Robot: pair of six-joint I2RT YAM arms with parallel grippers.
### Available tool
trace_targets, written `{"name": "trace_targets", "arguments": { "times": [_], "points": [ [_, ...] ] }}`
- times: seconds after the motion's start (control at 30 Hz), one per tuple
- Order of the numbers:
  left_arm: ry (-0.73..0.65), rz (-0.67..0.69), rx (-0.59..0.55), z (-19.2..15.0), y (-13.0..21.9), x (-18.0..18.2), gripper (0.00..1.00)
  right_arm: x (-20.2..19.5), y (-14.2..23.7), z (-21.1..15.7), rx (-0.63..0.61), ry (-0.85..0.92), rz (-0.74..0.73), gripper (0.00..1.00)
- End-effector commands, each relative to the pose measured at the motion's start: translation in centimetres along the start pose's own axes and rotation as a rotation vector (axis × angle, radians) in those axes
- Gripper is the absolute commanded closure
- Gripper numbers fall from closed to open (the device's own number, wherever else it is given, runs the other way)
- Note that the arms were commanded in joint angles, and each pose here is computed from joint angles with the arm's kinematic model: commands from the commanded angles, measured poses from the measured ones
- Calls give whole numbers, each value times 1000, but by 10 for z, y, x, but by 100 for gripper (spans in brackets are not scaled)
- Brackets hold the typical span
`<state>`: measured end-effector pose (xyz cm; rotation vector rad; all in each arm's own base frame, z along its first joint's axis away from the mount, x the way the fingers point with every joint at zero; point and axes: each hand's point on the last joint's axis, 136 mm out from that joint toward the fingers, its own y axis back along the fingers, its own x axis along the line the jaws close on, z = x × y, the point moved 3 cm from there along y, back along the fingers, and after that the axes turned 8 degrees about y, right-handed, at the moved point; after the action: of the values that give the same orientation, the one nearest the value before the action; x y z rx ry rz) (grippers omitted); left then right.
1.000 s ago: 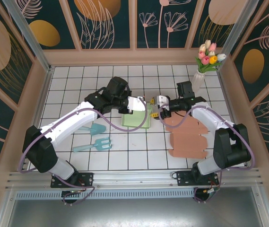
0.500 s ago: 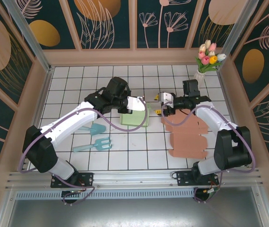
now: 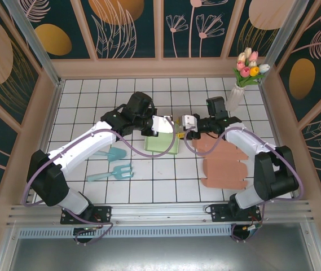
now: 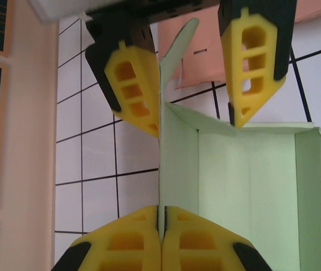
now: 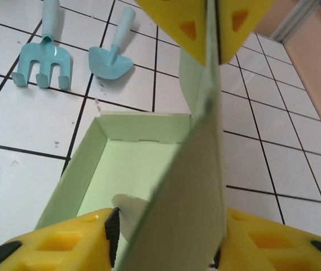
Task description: Fold the paper box
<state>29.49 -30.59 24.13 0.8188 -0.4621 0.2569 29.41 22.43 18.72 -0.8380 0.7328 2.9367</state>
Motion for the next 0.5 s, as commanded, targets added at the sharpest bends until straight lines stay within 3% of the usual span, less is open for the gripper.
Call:
{"name": "trace_targets", "arguments": {
  "times": [0.0, 0.27, 0.47],
  "points": [
    [-1, -34, -57, 10, 0, -5, 100, -7, -3, 10, -52, 31, 7, 58],
    [-3, -12, -51, 10, 1, -2, 100, -6, -1, -1, -26, 14, 11, 91],
    [56, 75, -158, 26, 13, 9, 100, -7, 3, -13, -3, -7, -10, 94]
  ]
}}
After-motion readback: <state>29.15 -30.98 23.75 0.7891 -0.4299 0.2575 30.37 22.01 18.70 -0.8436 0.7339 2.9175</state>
